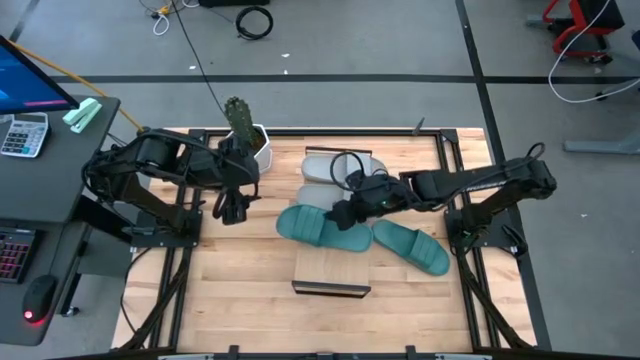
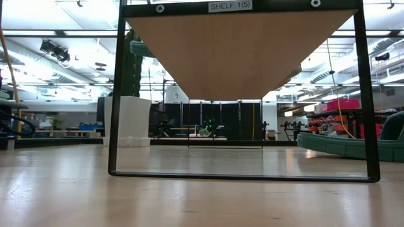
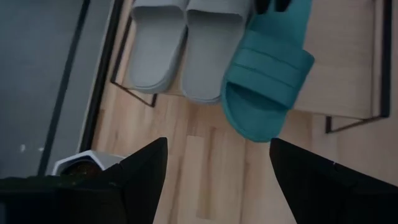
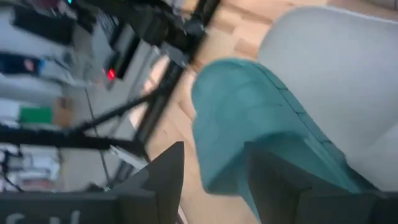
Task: Pick and place slides into the shelf
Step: Put the bottom green slipper onto the shelf
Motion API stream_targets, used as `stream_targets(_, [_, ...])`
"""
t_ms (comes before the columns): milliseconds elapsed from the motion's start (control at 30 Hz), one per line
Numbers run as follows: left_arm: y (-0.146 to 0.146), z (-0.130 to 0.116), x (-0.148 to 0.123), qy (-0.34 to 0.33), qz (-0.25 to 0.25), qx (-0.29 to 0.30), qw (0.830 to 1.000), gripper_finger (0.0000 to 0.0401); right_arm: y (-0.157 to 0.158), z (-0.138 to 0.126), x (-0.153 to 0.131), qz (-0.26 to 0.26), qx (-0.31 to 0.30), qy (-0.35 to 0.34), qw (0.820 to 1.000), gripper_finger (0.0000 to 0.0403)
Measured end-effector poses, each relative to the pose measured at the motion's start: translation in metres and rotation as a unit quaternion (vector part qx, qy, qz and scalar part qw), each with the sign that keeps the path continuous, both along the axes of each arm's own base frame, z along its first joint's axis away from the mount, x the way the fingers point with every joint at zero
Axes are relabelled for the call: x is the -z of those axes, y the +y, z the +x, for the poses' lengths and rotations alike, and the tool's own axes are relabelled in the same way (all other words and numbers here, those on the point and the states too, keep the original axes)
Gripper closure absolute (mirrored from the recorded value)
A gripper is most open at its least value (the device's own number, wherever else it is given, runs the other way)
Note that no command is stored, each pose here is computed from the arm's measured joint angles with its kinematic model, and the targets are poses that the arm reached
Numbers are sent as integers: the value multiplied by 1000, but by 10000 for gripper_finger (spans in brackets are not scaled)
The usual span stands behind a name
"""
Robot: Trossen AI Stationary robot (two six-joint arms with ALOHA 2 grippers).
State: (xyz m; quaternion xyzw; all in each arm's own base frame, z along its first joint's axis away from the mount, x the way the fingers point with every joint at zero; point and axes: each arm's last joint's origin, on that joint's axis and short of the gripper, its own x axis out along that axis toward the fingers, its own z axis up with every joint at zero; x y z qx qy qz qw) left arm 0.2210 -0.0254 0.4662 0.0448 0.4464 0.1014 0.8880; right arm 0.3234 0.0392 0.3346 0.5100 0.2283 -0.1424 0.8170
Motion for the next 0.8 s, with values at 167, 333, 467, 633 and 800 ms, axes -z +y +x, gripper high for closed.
stream_targets(167, [-5, 0, 0, -1, -14, 12, 1000, 113, 8, 1, 8, 4, 34, -5, 999, 234])
stream_targets(333, [-13, 1, 3, -1, -26, 15, 1000, 113, 15, 0, 10, 4, 41, -8, 999, 238])
stream_targets(467, [-16, 10, 31, 29, -45, -20, 998, 113, 20, -1, 10, -1, 33, -10, 999, 238])
stream_targets(633, [-14, 10, 77, 47, -77, -90, 992, 113, 27, -2, 10, -11, 17, -8, 1000, 238])
stream_targets(800, [-5, -5, 103, -47, -164, -155, 973, 113, 34, -9, 7, -23, -3, -4, 1000, 238])
